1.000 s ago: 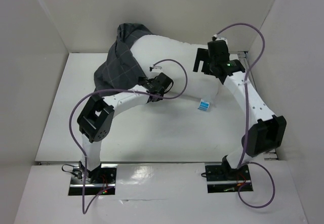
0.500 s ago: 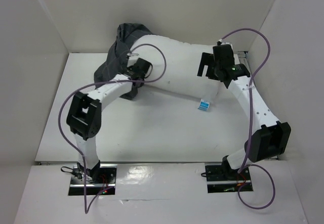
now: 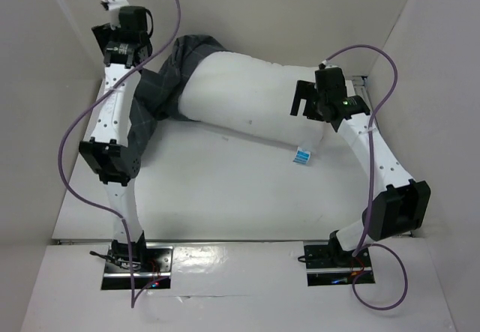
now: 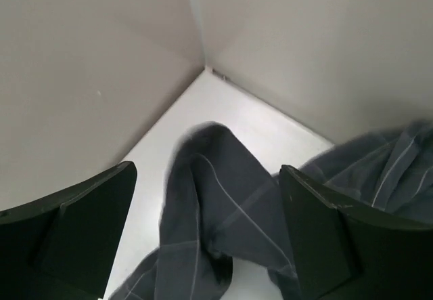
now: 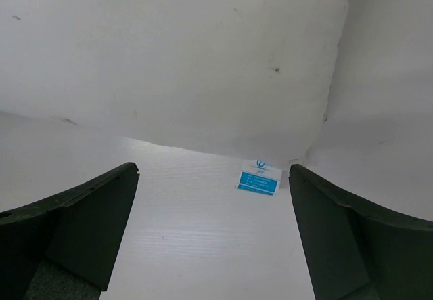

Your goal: Put the pillow into the pillowcase

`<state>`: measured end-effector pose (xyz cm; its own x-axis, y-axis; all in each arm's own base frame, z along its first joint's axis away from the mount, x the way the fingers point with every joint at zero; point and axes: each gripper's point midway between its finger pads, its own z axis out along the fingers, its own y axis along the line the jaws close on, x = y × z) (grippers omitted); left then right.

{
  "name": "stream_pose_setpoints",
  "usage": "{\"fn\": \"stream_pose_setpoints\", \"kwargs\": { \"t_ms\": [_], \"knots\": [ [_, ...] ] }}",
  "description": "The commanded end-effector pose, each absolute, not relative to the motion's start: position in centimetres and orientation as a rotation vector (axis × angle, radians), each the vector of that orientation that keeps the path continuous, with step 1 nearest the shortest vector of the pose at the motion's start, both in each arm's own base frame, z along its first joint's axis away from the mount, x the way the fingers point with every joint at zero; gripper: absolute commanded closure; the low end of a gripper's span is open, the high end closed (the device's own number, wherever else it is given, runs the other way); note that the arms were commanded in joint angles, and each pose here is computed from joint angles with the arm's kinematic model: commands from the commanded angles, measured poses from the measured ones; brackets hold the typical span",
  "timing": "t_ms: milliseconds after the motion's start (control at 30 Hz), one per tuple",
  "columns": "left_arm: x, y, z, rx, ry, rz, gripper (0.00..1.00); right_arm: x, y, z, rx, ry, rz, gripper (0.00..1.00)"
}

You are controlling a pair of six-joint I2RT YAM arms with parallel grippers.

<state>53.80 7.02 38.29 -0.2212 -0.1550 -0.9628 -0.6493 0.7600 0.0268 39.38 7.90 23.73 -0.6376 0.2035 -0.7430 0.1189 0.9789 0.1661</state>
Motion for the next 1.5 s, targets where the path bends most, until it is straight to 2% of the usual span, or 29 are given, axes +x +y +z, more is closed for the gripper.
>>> {"fn": "stream_pose_setpoints", "kwargs": {
  "t_ms": [0,67,133,200,233,267,300,367,400,433,500,667,833,933,1033,1100,1133,1233,1300,1400,1467],
  "knots": [
    [52.0,3.1,31.4,-0.433,2.045,0.565,0.0,39.1,7.8,24.4,0.219,2.249,0.145,0.0],
    [51.6,1.7,31.8,-0.465,2.013,0.443,0.01,39.2,8.1,24.0,0.214,2.262,0.154,0.0],
    [50.5,-0.4,31.2,-0.471,2.038,0.291,0.26,39.2,8.3,24.0,0.219,2.263,0.169,0.0],
    [50.5,-3.5,29.4,-0.409,2.083,0.165,0.46,39.2,8.7,23.6,0.207,2.274,0.171,0.0],
    [50.6,-4.5,28.6,-0.383,2.1,0.131,0.65,39.4,8.8,23.8,0.207,2.265,0.174,0.0],
    [50.7,-5.6,28.0,-0.355,2.117,0.091,0.69,39.4,8.8,23.8,0.207,2.265,0.174,0.0],
    [51.0,-6.5,27.5,-0.318,2.134,0.045,0.69,39.5,8.8,23.4,0.207,2.274,0.171,0.0],
    [51.5,-7.9,25.1,-0.297,2.183,0.045,0.34,39.4,9.1,23.4,0.197,2.275,0.176,0.0],
    [51.8,-7.9,24.1,-0.309,2.197,0.058,0.23,39.4,9.1,23.4,0.197,2.275,0.176,0.0],
    [52.0,-7.9,23.4,-0.307,2.216,0.067,0.18,39.4,9.1,23.4,0.197,2.275,0.176,0.0],
    [52.9,-7.5,21.4,-0.33,2.242,0.095,0.13,39.3,8.9,23.2,0.202,2.283,0.161,0.0],
    [54.6,-5.8,19.5,-0.371,2.252,0.146,0.14,38.8,8.4,22.9,0.212,2.296,0.132,0.0],
    [55.4,-4.9,17.5,-0.397,2.301,0.075,0.19,38.6,8.4,22.6,0.212,2.305,0.129,0.0],
    [55.4,-4.1,16.5,-0.425,2.32,0.063,0.25,39.0,8.5,22.2,0.211,2.314,0.125,0.0],
    [55.5,-3.9,16.0,-0.429,2.326,0.078,0.38,39.0,8.5,22.2,0.211,2.314,0.125,0.0],
    [55.5,-3.9,15.8,-0.429,2.324,0.078,0.51,39.3,7.7,22.3,0.235,2.301,0.069,0.0],
    [55.5,-4.3,16.2,-0.408,2.326,0.049,0.71,39.2,7.1,22.2,0.247,2.304,0.035,0.0],
    [55.5,-5.8,16.9,-0.357,2.324,-0.007,0.97,39.1,3.5,21.7,0.406,2.293,-0.1,0.0],
    [55.2,-8.1,18.1,-0.27,2.315,-0.068,1.0,39.4,1.0,20.6,0.533,2.294,-0.125,0.0],
    [54.5,-12.2,19.5,-0.147,2.306,-0.145,1.0,40.1,0.3,19.1,0.584,2.294,-0.011,0.0],
    [54.1,-14.3,19.9,-0.091,2.303,-0.174,1.0,41.0,2.1,17.8,0.544,2.319,0.128,0.0]
  ]
}}
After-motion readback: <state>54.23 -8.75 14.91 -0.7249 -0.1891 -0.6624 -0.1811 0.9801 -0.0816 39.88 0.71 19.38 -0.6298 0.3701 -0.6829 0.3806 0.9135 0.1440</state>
